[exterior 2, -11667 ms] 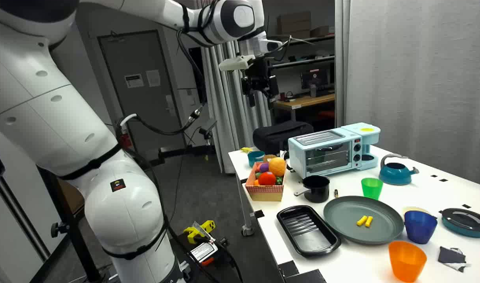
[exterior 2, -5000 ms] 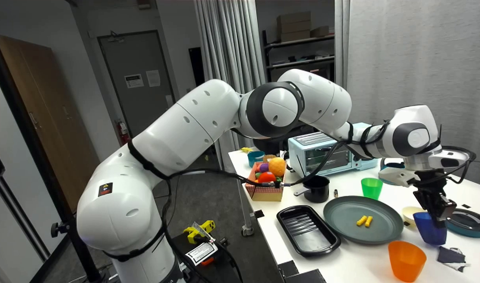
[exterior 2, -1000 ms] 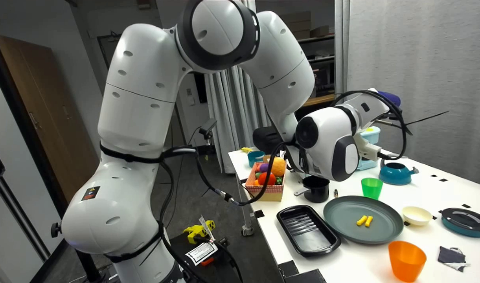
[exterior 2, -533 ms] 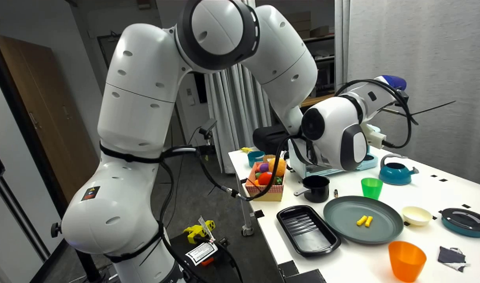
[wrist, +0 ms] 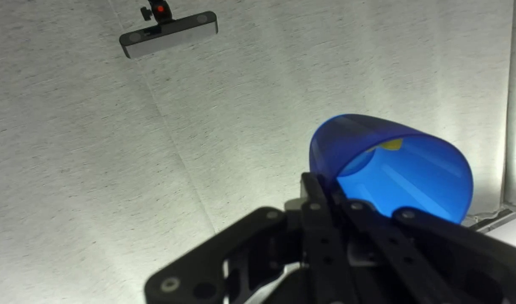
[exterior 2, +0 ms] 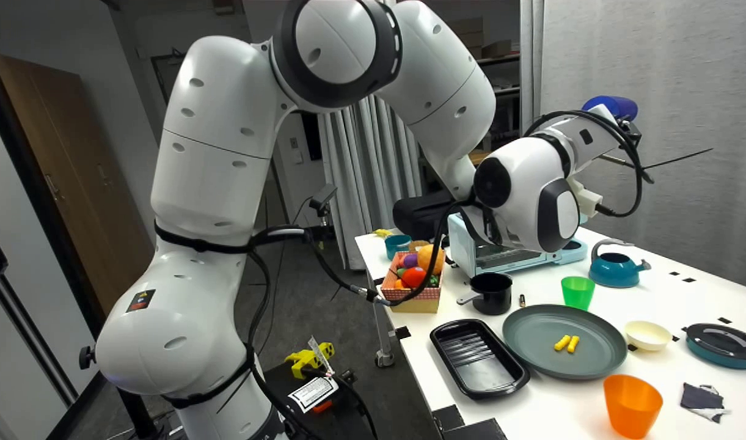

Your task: Pour the fries out of the dark blue cup and onto the grey plate

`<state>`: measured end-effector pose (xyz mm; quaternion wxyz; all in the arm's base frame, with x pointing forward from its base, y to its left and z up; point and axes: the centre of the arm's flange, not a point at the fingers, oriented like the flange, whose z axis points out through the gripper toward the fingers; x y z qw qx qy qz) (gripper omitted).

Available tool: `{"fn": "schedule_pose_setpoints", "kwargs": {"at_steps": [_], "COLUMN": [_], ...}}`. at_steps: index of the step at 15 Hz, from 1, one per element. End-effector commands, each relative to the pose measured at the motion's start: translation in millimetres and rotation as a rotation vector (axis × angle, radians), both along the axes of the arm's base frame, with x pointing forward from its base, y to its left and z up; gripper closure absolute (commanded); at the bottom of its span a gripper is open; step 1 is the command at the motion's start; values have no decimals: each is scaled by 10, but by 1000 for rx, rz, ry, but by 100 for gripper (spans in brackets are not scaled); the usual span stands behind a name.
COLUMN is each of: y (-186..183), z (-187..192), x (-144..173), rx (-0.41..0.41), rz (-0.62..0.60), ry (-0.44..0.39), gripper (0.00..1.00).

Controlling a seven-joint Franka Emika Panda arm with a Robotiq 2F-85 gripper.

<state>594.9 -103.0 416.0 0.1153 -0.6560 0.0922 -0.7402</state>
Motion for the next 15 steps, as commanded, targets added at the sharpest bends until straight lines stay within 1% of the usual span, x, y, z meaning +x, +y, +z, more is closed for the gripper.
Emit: {"fn": "schedule_pose_setpoints", "kwargs": {"at_steps": [1,3,5,6,7,9,13,15], "y": [-69,-50,-18,0,14,29,-53,-123], "z": [128,164,227,247,290,373,408,358], "x": [-121,-135,-114,-121,-123,-99,-76,-72], "rx": [54,41,-3,-29,-49,-88,-104,-86], "rz": [31,76,145,185,221,261,277,270], "ry": [-59,-93,-125,-157,-167,-193,-215,-222], "gripper": [99,99,99,99,99,99,99,99]}}
